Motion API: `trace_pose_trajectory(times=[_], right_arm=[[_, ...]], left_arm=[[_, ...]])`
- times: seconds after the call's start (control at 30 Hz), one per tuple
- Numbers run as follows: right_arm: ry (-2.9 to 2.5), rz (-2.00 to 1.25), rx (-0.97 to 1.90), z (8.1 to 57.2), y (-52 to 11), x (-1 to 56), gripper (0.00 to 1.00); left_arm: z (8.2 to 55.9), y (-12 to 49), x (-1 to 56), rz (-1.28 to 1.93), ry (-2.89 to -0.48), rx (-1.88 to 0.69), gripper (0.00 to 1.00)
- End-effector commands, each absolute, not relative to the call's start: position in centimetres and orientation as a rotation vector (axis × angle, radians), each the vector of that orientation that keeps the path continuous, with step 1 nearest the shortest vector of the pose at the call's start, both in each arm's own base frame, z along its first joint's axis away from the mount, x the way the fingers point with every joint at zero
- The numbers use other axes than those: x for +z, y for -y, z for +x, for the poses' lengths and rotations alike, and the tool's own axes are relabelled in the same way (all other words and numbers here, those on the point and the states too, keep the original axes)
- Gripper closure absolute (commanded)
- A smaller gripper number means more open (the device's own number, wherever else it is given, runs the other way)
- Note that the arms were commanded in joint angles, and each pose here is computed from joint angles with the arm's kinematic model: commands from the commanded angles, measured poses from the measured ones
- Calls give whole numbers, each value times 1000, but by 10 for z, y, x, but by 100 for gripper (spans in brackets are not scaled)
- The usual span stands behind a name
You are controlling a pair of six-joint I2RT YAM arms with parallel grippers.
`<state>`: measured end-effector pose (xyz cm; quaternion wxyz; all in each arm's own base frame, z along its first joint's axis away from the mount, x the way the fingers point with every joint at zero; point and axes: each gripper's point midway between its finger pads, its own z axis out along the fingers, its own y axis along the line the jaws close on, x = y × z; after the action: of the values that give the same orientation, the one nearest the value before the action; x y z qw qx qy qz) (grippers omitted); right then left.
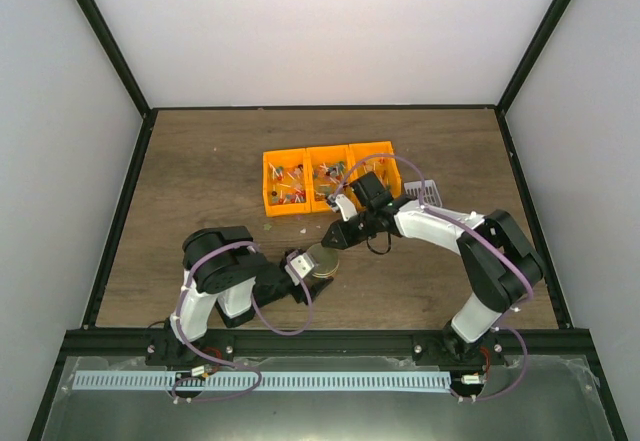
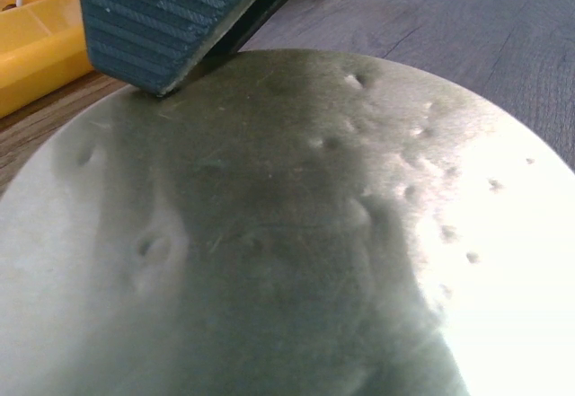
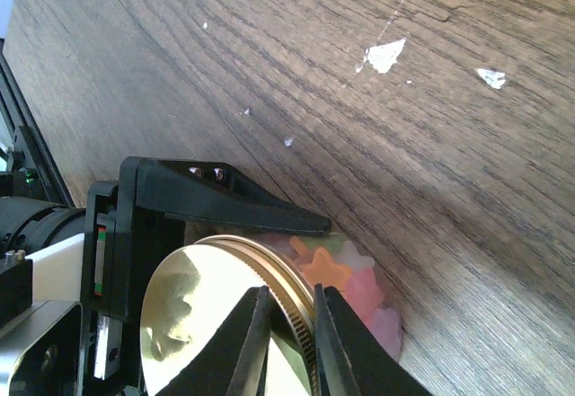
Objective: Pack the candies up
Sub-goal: Screw the bottle lid onto the packing bottle.
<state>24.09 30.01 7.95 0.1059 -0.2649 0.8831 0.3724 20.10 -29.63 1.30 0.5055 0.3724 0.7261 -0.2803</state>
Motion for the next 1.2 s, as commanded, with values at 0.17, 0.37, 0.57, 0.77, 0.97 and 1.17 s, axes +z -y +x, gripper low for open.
trace_pose_trajectory(times=[0.17, 0.37, 0.57, 0.77, 0.97, 1.17], right_arm=[[-2629, -795, 1095, 223, -291, 73, 96], [-2662, -769, 1124, 206, -281, 65, 99], [-2695, -723, 1197, 183, -272, 55, 99], [-2682, -687, 1273, 166, -267, 65, 99], [-2675, -646, 1340, 147, -265, 71, 99], [-2572, -581, 1204, 190, -261, 105, 93]], left_arm=[[207, 284, 16, 756, -1778, -716, 18], [208, 283, 16, 748, -1782, -710, 18], [209, 284, 16, 742, -1781, -712, 18], [209, 284, 16, 741, -1782, -715, 18], [208, 283, 17, 741, -1776, -719, 18], [200, 279, 16, 768, -1772, -733, 18]])
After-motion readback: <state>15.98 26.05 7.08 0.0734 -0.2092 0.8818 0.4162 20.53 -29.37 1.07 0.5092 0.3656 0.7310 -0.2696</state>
